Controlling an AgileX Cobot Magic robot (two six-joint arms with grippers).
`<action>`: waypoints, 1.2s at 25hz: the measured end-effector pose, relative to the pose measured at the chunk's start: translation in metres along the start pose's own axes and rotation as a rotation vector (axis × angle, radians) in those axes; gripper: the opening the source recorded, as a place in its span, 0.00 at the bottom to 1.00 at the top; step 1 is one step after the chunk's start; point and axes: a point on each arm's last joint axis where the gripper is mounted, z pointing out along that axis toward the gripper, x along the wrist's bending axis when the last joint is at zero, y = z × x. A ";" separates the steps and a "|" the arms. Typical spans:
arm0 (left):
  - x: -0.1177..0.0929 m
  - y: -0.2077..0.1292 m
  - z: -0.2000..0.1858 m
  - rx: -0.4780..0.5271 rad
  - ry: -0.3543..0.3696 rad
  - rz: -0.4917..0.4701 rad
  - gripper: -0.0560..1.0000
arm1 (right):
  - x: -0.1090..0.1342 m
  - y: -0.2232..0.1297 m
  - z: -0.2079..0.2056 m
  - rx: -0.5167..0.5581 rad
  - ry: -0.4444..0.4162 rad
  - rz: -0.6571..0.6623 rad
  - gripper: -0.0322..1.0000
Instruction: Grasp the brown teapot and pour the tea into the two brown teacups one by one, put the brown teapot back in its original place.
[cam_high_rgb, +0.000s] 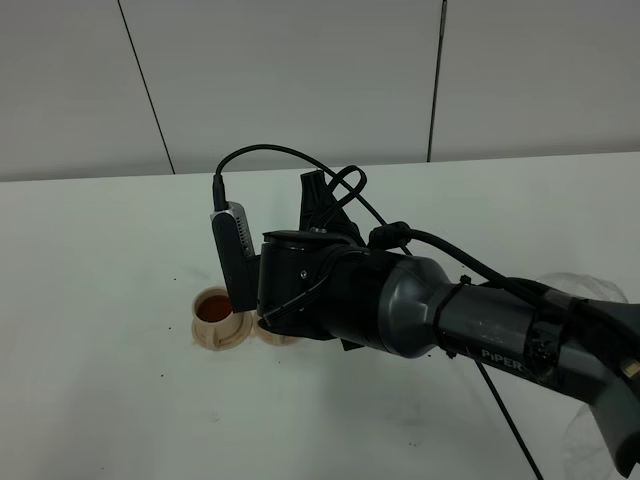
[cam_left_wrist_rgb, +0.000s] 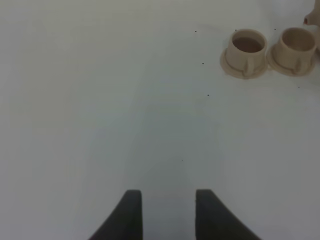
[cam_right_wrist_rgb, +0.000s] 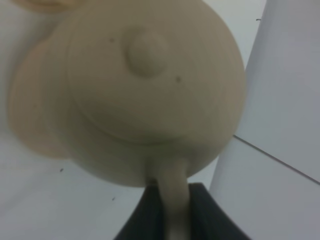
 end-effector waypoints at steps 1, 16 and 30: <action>0.000 0.000 0.000 0.000 0.000 0.000 0.36 | 0.000 0.000 0.000 0.001 -0.001 -0.001 0.12; 0.000 0.000 0.000 0.000 0.000 0.000 0.36 | 0.005 0.003 0.007 0.013 0.005 -0.020 0.12; 0.000 0.000 0.000 0.000 0.000 0.000 0.36 | 0.003 0.001 0.006 0.051 -0.026 -0.029 0.12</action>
